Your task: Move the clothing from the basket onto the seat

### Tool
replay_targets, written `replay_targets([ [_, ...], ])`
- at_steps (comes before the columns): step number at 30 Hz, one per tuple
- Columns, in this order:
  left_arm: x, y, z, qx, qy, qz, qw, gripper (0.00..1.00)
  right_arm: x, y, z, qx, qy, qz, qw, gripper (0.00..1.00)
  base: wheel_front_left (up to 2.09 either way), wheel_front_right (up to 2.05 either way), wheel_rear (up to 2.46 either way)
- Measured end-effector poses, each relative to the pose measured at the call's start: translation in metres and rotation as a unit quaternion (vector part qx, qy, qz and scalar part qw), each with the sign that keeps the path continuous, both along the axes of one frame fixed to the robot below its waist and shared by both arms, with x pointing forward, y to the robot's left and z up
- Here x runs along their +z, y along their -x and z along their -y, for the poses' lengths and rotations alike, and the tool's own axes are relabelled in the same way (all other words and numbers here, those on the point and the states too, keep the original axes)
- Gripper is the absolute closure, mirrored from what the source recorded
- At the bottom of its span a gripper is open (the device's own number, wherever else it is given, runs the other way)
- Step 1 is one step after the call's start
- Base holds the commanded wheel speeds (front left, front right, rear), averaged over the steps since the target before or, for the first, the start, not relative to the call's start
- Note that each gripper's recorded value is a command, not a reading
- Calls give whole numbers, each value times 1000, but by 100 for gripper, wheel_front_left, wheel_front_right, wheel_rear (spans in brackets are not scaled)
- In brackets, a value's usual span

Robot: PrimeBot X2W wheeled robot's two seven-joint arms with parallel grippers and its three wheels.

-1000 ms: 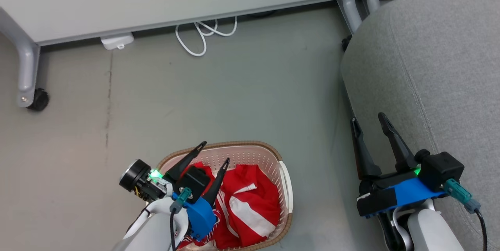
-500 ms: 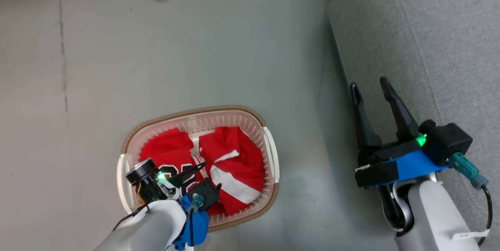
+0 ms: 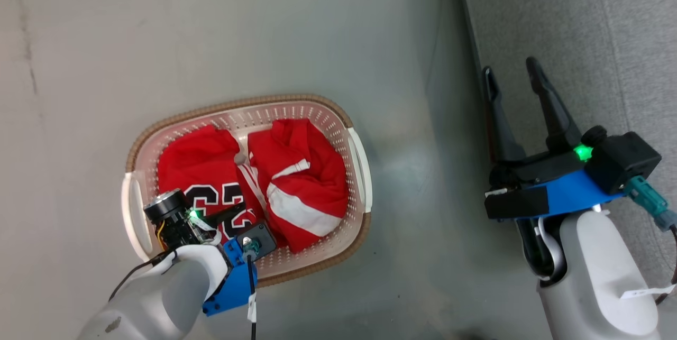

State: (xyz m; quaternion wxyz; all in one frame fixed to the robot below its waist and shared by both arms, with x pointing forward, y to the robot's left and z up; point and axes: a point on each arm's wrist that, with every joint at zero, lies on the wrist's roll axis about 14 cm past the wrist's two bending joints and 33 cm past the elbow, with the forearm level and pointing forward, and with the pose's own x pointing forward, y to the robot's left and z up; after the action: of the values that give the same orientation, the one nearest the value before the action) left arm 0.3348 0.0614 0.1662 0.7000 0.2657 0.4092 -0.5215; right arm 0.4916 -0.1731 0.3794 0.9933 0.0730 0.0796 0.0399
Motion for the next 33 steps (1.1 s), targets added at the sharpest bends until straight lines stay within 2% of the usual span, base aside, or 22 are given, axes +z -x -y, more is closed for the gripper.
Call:
replay_targets([
  [23, -74, 11, -28, -45, -115, -75, 990, 0, -64, -17, 13, -8, 23, -46, 999, 0, 0, 0, 0],
  [24, -75, 12, -29, -48, -120, -77, 989, 32, -65, -17, 13, -8, 23, -47, 999, 0, 0, 0, 0],
  [25, -76, 13, -30, -50, -125, -78, 988, 72, -66, -17, 13, -8, 23, -47, 999, 0, 0, 0, 0],
  [26, -77, 13, -31, -51, -126, -79, 988, 100, -66, -17, 14, -8, 23, -47, 999, 0, 0, 0, 0],
  [33, -72, 9, -27, -47, -121, -73, 989, 100, -61, -19, 13, -8, 23, -41, 999, 0, 0, 0, 0],
])
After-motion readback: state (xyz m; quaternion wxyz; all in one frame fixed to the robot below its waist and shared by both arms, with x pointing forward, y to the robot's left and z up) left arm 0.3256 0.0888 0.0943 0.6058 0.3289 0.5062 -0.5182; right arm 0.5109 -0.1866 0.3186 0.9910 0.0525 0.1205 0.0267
